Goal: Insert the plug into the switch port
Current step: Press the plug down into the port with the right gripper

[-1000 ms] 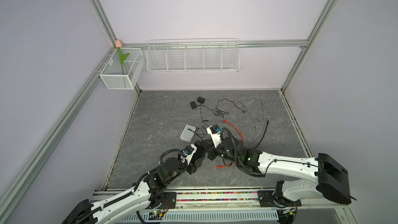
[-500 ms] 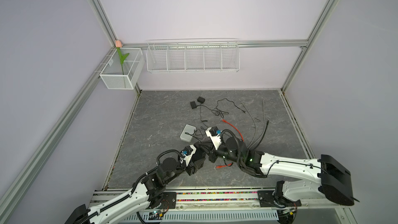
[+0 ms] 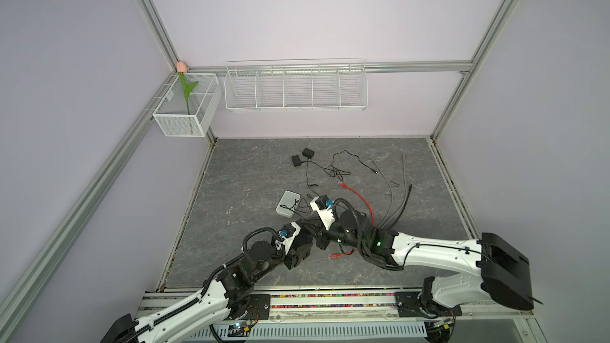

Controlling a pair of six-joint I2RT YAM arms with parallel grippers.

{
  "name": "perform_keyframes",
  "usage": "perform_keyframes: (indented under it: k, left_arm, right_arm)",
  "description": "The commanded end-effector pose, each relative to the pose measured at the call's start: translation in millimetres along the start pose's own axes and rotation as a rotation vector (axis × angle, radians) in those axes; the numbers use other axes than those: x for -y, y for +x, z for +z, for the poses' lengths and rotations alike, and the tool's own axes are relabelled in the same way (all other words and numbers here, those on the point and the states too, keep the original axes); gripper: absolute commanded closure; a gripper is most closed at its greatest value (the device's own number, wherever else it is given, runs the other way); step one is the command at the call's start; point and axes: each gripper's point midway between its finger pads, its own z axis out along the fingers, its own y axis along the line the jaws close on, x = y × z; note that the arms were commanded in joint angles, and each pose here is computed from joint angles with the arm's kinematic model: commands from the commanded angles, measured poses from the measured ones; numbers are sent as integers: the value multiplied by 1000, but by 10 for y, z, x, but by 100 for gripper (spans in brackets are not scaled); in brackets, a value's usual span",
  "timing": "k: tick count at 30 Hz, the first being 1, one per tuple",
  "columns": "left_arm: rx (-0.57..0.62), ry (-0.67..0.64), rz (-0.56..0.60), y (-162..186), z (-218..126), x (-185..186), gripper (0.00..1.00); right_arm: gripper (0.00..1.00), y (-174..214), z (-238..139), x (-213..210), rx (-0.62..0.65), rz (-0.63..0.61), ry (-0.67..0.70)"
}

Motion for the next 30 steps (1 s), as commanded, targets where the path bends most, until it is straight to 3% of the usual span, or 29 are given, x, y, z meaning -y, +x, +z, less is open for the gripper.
perform_keyframes:
  k: [1, 30]
  left_arm:
    - [891, 190, 119, -2183, -1059, 452, 100]
    - [959, 122, 123, -1889, -982, 331, 100]
  right_arm:
    - [93, 1752, -203, 335, -590, 29, 117]
    - [93, 1862, -163, 129, -586, 20, 155]
